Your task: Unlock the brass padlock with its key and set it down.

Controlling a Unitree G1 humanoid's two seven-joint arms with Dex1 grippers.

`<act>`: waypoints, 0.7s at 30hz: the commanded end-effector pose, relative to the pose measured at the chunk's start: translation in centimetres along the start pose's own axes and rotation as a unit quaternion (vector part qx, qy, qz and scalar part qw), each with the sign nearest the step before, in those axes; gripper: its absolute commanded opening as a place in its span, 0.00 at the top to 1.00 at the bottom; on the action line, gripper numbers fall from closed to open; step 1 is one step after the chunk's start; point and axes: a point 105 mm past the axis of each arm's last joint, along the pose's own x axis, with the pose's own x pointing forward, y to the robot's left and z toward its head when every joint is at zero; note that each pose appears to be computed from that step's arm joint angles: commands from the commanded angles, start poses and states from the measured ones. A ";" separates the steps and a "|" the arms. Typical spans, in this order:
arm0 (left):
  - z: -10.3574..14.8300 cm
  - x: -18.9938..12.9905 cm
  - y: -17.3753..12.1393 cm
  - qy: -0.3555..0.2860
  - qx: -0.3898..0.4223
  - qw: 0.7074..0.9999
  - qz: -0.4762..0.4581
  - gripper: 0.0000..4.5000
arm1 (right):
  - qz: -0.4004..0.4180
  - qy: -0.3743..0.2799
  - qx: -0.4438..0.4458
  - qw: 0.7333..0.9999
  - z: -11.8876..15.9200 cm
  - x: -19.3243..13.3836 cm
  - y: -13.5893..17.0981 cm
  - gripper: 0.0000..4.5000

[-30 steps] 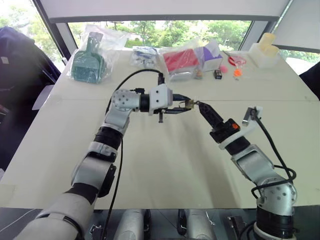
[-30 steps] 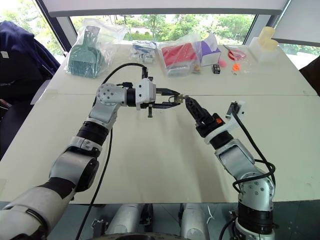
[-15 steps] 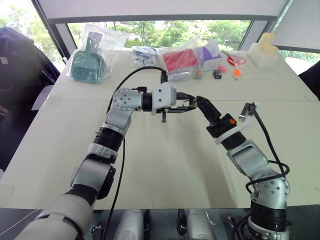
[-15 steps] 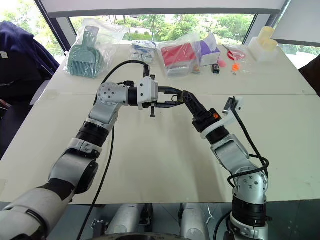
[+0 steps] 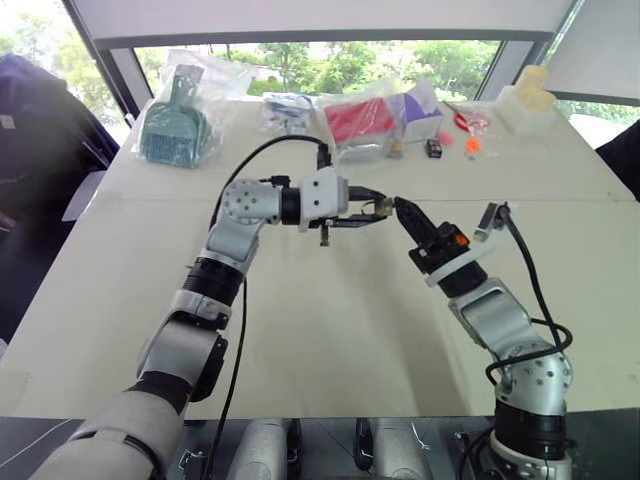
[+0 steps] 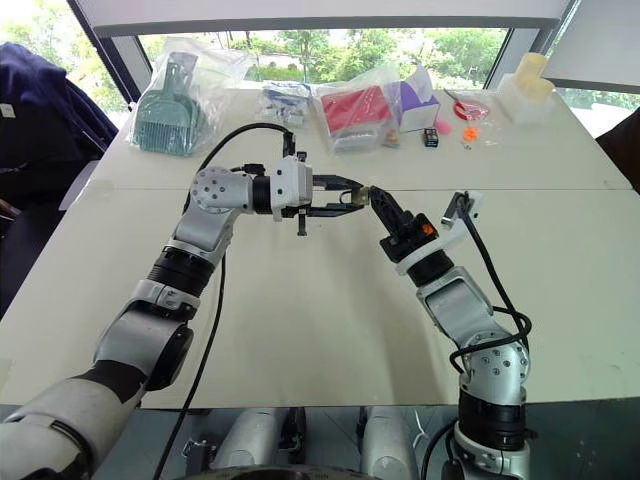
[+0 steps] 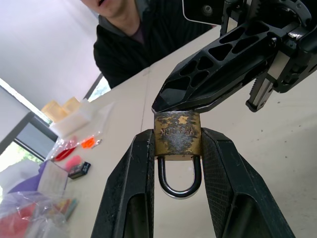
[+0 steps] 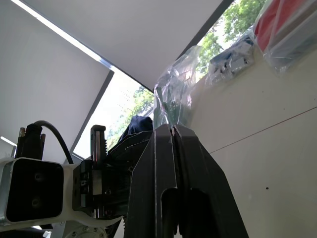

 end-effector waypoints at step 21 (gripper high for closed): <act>2.6 0.9 1.2 -0.007 0.320 0.942 0.102 0.83 | -0.015 -0.030 0.135 0.990 -0.3 2.1 0.0 0.99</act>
